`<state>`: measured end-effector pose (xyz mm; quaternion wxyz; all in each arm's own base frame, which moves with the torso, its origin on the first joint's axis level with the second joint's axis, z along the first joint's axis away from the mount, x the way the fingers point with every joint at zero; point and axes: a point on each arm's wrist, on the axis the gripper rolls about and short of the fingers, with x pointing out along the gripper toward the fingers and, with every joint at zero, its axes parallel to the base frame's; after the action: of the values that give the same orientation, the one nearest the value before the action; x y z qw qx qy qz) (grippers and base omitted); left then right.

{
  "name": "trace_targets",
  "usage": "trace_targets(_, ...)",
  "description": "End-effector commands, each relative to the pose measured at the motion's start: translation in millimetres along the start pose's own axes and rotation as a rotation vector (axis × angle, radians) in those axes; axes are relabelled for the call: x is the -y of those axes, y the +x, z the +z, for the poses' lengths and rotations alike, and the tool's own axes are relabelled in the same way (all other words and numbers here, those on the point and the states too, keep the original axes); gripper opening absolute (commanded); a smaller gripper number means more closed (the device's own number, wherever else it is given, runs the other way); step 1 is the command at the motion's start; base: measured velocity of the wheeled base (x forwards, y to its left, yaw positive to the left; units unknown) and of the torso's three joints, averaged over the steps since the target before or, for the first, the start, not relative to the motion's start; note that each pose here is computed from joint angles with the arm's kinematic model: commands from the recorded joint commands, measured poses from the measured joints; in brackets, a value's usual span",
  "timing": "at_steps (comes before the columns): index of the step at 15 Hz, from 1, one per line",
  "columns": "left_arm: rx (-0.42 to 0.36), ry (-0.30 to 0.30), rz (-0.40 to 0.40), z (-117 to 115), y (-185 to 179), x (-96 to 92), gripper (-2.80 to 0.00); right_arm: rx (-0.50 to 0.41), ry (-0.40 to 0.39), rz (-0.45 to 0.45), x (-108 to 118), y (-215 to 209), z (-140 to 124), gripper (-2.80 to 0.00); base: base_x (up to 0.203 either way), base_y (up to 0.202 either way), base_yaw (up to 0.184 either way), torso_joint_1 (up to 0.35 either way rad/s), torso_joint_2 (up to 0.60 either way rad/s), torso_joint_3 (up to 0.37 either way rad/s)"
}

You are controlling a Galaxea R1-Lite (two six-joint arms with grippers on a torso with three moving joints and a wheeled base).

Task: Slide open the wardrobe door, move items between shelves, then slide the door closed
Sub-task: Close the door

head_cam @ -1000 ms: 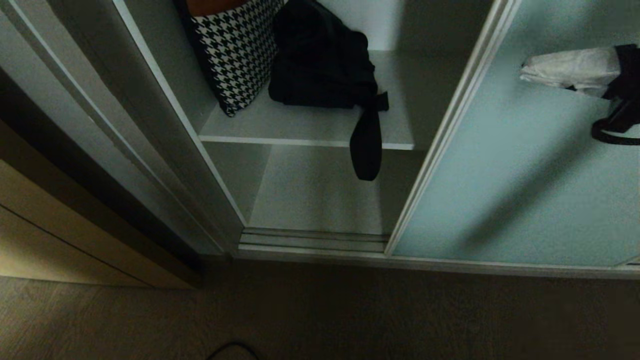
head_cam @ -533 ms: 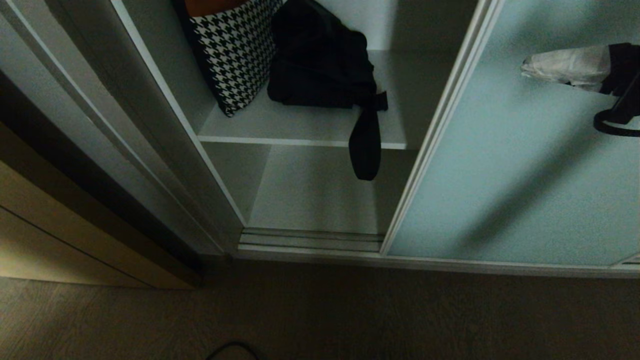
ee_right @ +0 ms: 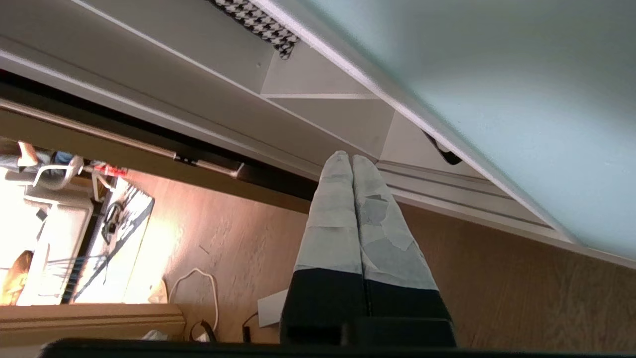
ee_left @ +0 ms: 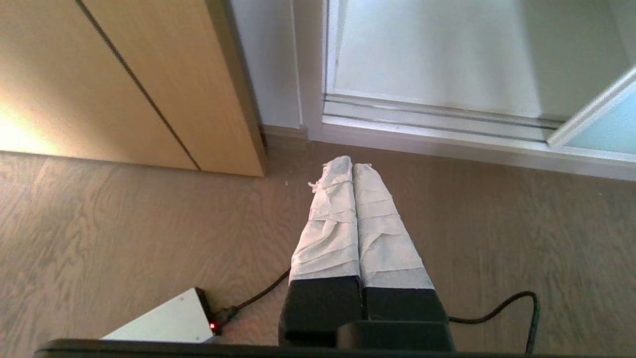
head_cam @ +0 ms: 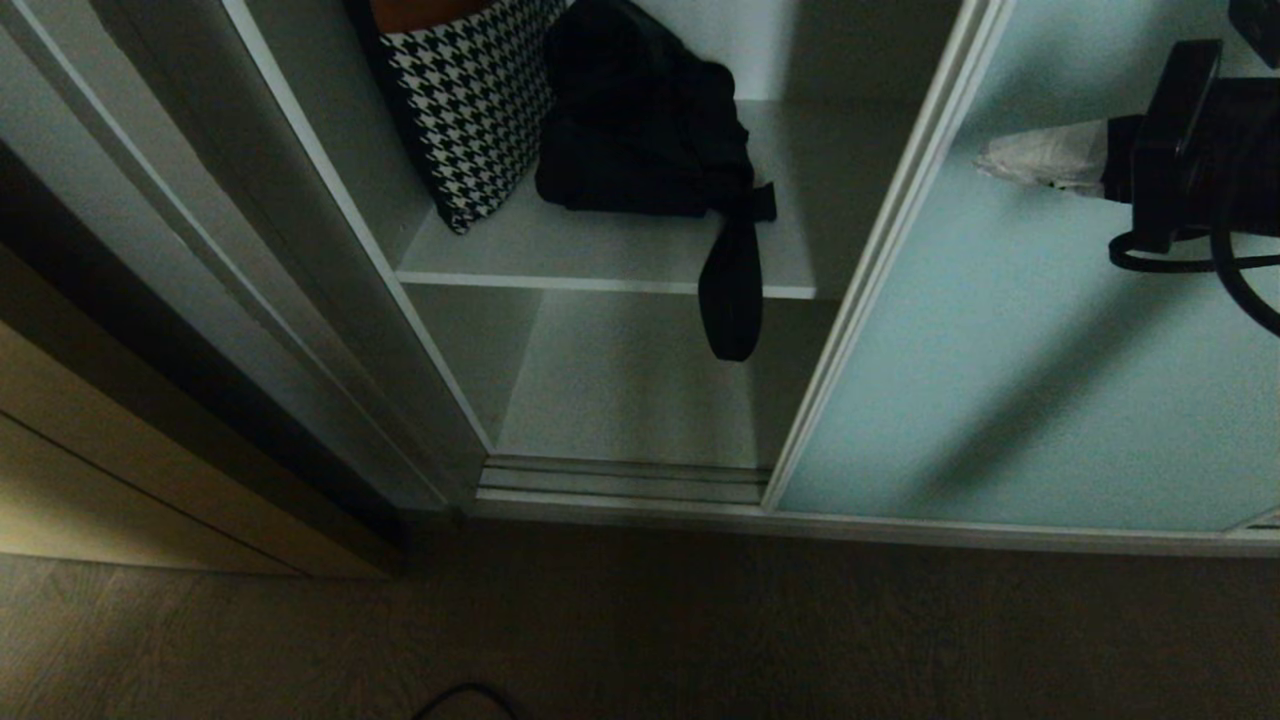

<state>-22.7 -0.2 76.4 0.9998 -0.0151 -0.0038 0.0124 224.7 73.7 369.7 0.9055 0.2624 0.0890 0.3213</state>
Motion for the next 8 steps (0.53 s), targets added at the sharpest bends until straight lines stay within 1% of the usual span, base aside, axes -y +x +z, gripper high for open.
trace_targets(1,-0.003,0.0,0.0,0,0,0.0,-2.8,-0.01,0.007,-0.001,3,7,0,-2.8,0.0,0.0,0.0,0.0,0.0,0.0)
trace_targets(6,-0.001,0.0,0.0,0,0,0.0,-2.8,0.034,-0.006,-0.01,4,15,6,-2.8,0.0,0.0,0.0,0.0,0.0,0.0)
trace_targets(7,-0.001,0.0,0.0,0,0,0.0,-2.8,0.074,-0.015,-0.016,5,18,8,-2.8,0.0,0.0,0.0,0.0,0.0,0.0)
trace_targets(8,-0.001,0.0,0.0,0,0,0.0,-2.8,0.091,-0.014,-0.029,7,18,8,-2.8,0.0,0.0,0.0,0.0,0.0,0.0)
